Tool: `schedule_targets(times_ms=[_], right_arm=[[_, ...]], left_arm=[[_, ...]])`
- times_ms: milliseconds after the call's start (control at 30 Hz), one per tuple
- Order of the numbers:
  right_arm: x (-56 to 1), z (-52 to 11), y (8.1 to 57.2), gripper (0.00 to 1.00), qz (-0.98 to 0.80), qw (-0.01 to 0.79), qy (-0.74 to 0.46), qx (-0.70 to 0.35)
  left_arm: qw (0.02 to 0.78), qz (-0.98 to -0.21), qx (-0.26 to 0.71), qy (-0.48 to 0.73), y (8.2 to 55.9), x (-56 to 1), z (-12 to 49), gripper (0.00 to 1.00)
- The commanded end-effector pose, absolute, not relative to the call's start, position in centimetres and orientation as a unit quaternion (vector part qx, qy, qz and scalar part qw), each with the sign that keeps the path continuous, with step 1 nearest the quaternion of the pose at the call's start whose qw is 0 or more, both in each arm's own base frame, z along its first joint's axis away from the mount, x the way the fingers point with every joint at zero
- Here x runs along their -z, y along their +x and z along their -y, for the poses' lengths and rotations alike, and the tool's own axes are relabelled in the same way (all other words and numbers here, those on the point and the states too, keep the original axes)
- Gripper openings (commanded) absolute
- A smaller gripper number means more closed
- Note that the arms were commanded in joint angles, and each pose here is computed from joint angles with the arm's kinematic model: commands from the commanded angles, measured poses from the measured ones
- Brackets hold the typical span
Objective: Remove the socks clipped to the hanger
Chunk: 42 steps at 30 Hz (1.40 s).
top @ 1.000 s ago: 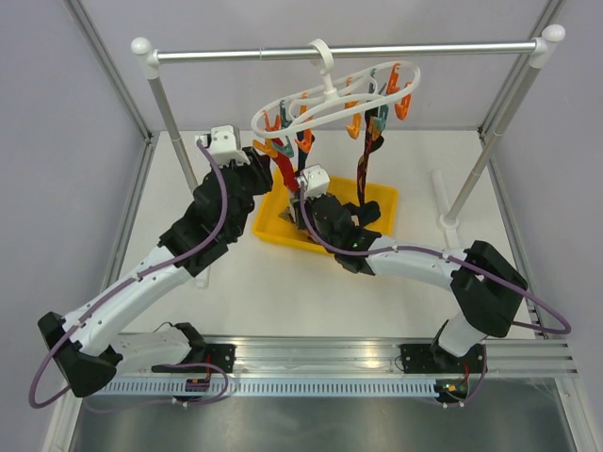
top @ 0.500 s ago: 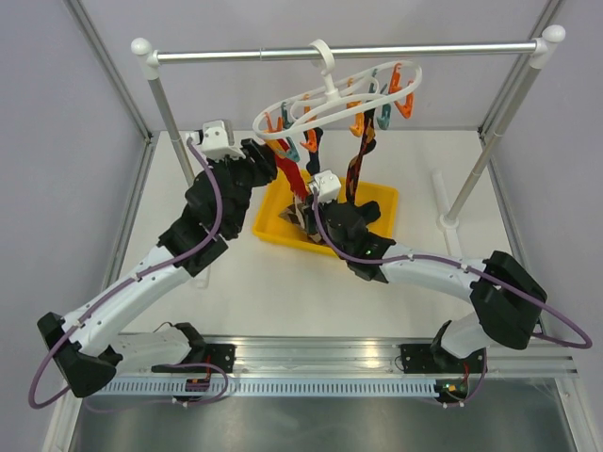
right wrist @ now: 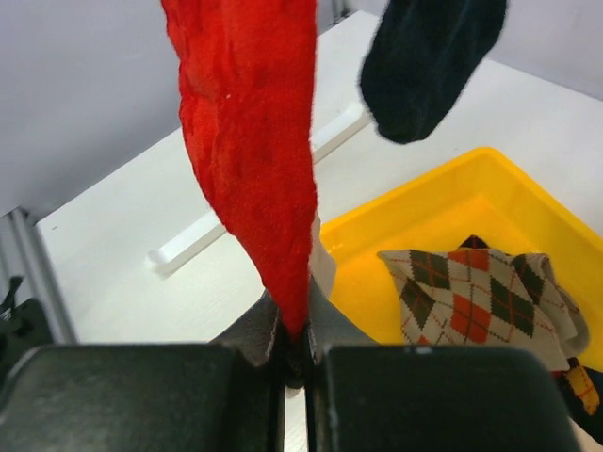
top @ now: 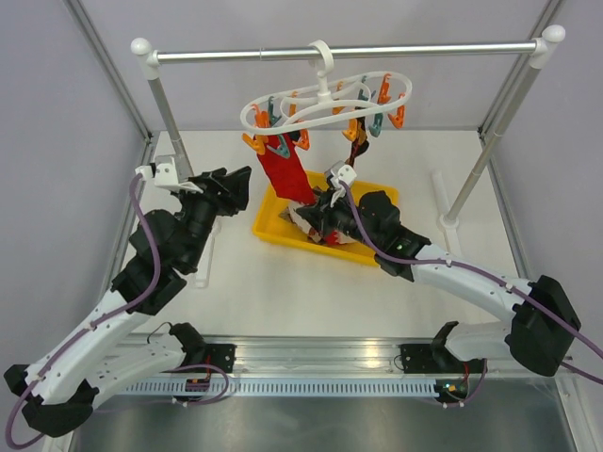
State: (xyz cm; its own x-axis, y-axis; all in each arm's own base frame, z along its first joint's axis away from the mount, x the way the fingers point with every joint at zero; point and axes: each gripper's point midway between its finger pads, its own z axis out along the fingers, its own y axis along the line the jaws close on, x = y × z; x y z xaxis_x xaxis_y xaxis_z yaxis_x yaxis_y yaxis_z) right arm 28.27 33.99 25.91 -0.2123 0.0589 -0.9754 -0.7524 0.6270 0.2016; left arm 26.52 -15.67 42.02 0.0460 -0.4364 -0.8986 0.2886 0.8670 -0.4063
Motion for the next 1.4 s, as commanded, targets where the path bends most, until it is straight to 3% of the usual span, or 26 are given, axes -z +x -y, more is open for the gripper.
schedule_targets(times_ms=[0, 333, 467, 933, 1367], right_arm=[[-28.0, -35.1, 24.9, 0.05, -0.663, 0.536, -0.303, -0.426], [-32.4, -35.4, 20.4, 0.06, -0.610, 0.501, -0.356, -0.500], [-33.7, -34.3, 19.4, 0.07, -0.603, 0.508, -0.356, -0.501], [-32.3, -32.3, 18.3, 0.07, -0.618, 0.507, -0.350, -0.489], [-30.8, -32.3, 17.8, 0.07, -0.626, 0.490, -0.354, -0.493]], left_arm=[[0.703, -0.651, 0.284, -0.038, 25.3, -41.2, 16.3, 0.65], [0.691, -0.669, 0.268, -0.061, 25.5, -39.9, 15.4, 0.66], [0.706, -0.651, 0.261, -0.096, 25.9, -42.4, 14.2, 0.66], [0.695, -0.657, 0.252, -0.149, 31.8, -45.9, 14.8, 0.62], [0.689, -0.637, 0.313, -0.148, 34.9, -48.0, 16.1, 0.62]])
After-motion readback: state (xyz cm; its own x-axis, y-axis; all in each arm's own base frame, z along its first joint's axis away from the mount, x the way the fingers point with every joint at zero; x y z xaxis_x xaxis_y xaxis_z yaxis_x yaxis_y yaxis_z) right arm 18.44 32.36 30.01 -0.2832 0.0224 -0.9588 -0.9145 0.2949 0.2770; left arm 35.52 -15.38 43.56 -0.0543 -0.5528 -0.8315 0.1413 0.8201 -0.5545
